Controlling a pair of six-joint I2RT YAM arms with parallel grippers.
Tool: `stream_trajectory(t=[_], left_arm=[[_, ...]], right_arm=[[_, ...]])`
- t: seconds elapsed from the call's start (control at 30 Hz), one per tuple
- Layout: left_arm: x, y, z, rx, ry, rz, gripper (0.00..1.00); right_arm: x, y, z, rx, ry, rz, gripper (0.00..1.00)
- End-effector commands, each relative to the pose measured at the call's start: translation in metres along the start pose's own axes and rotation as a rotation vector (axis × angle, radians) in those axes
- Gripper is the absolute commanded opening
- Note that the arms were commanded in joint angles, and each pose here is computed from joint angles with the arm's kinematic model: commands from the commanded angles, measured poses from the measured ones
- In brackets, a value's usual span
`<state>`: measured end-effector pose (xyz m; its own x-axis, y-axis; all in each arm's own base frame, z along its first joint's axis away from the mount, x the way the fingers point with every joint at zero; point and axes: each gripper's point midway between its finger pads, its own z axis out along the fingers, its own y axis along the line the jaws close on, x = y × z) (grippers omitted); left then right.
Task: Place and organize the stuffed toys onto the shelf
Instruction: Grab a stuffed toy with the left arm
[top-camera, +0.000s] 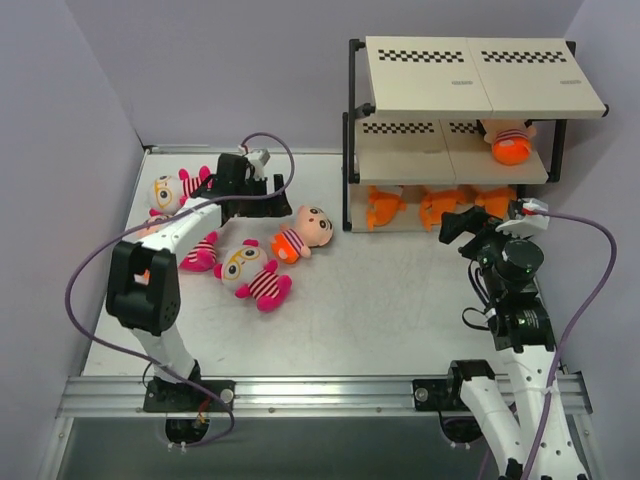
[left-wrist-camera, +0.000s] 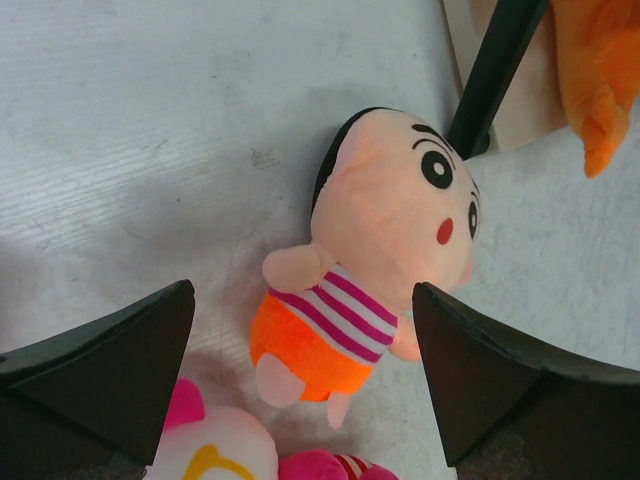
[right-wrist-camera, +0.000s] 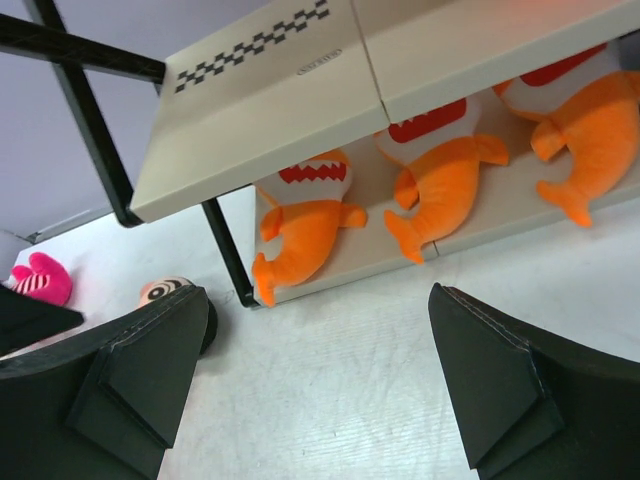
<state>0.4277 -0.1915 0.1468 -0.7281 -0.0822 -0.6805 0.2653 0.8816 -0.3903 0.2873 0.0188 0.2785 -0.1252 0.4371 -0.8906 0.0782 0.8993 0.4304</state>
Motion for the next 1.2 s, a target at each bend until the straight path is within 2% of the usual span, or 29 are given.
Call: stream_trajectory(t=[0.0, 0.13, 0.2, 0.47, 0.6, 0.7, 0.73, 0.83, 0.87, 0.97, 1.03, 1.1, 1.17], left_arm=[[0.004, -0.006, 0.016, 0.071, 0.083, 0.045, 0.99], [0.017, -0.001, 0.036, 0.088, 0.154, 0.049, 1.0], [0.027, 0.001, 0.046, 0.099, 0.191, 0.036, 0.92], [0.069, -0.011, 0.067, 0.13, 0.271, 0.015, 0.86], [0.085, -0.015, 0.075, 0.143, 0.289, -0.019, 0.78], [0.09, -0.025, 0.075, 0.168, 0.287, -0.03, 0.67], [0.09, -0.027, 0.075, 0.172, 0.282, -0.029, 0.59], [0.092, -0.032, 0.072, 0.18, 0.278, -0.036, 0.45], [0.092, -0.033, 0.071, 0.183, 0.277, -0.037, 0.36], [0.081, -0.04, 0.061, 0.193, 0.242, -0.045, 0.24], [0.069, -0.047, 0.05, 0.206, 0.199, -0.047, 0.2], [0.055, -0.051, 0.036, 0.207, 0.153, -0.05, 0.08], [0.041, -0.055, 0.026, 0.209, 0.105, -0.07, 0.03]], right_arm=[[-0.006, 0.013, -0.007, -0.071, -0.027, -0.056, 0.98], [0.0, 0.017, -0.01, -0.096, -0.014, -0.069, 0.98], [0.001, 0.019, -0.01, -0.106, -0.01, -0.073, 0.98], [0.009, 0.026, -0.006, -0.144, 0.012, -0.081, 0.98], [0.011, 0.032, -0.007, -0.173, 0.021, -0.101, 0.97], [0.016, 0.033, -0.007, -0.18, 0.032, -0.112, 0.97], [0.019, 0.033, -0.006, -0.184, 0.04, -0.113, 0.97], [0.027, 0.037, -0.005, -0.203, 0.063, -0.116, 0.96], [0.027, 0.038, -0.005, -0.208, 0.066, -0.118, 0.96], [0.031, 0.046, -0.004, -0.242, 0.085, -0.127, 0.96], [0.036, 0.05, -0.003, -0.262, 0.103, -0.128, 0.95], [0.04, 0.059, -0.004, -0.303, 0.119, -0.125, 0.94], [0.045, 0.068, -0.005, -0.339, 0.139, -0.114, 0.93]])
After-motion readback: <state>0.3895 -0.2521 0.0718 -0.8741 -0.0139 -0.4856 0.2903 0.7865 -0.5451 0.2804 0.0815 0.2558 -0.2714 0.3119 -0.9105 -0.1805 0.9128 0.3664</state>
